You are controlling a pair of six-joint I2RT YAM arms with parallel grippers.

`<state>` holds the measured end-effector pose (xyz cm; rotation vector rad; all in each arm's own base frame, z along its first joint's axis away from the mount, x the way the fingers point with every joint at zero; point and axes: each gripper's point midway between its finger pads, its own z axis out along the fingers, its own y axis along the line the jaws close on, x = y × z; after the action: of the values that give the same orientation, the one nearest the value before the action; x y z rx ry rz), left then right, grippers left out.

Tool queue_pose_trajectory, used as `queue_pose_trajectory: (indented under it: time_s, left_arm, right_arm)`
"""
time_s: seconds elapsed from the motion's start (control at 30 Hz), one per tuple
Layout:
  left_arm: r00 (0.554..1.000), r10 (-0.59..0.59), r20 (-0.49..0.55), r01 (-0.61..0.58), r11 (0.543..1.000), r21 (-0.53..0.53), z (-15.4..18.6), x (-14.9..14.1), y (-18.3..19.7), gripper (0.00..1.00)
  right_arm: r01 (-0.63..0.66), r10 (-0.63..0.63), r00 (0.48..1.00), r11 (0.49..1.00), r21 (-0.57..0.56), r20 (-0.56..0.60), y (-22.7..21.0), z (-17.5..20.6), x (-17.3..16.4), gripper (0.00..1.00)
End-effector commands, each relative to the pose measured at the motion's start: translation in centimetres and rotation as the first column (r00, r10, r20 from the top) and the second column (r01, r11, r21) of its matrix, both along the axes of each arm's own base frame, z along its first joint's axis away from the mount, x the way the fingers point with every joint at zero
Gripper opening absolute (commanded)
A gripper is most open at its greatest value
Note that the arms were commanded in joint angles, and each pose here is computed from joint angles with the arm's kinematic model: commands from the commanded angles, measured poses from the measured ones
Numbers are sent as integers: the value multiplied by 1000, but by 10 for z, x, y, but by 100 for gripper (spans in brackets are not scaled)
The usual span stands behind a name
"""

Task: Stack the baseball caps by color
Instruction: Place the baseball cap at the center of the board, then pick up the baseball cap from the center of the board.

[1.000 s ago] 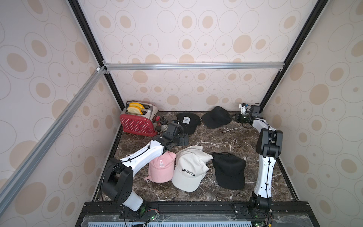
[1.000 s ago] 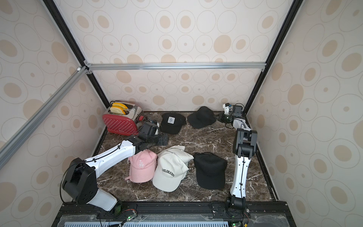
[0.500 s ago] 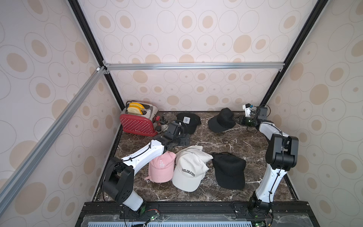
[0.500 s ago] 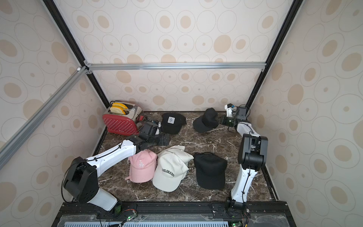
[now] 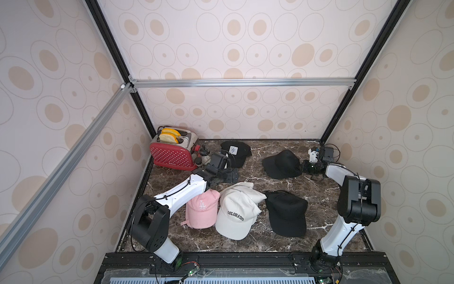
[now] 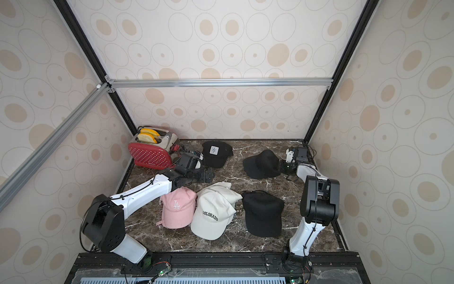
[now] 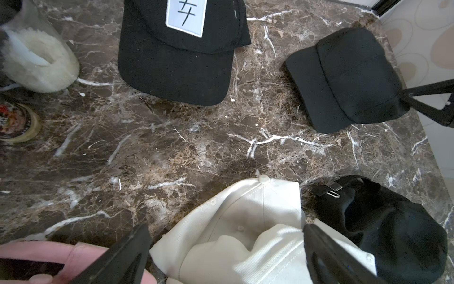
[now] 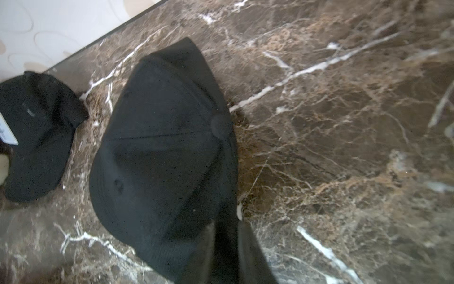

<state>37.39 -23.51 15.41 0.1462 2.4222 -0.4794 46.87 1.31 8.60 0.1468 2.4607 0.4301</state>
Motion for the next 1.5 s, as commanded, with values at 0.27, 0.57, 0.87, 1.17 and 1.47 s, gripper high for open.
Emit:
queue_pose_trajectory:
  time_s: [0.27,0.57,0.87,1.17,1.47]
  left_arm:
    - [995,-66,75,71,995,-66,30,32,-33,99]
    - [997,-56,44,57,998,-5,15,29,-24,99]
    - [998,-57,32,57,998,1,11,30,-25,99]
    - [998,-55,21,55,998,0,6,29,-25,99]
    - [997,-67,35,68,998,-20,14,35,-32,99]
  right_arm:
    - [-73,60,993,988,135,98,12,22,52,68]
    - [-72,67,997,964,257,30,22,-1,68,100]
    - [-162,128,986,886,435,106,43,3,67,100]
    - [-238,147,966,819,522,211,57,34,64,73]
    - [-285,161,945,830,479,284,57,75,55,4]
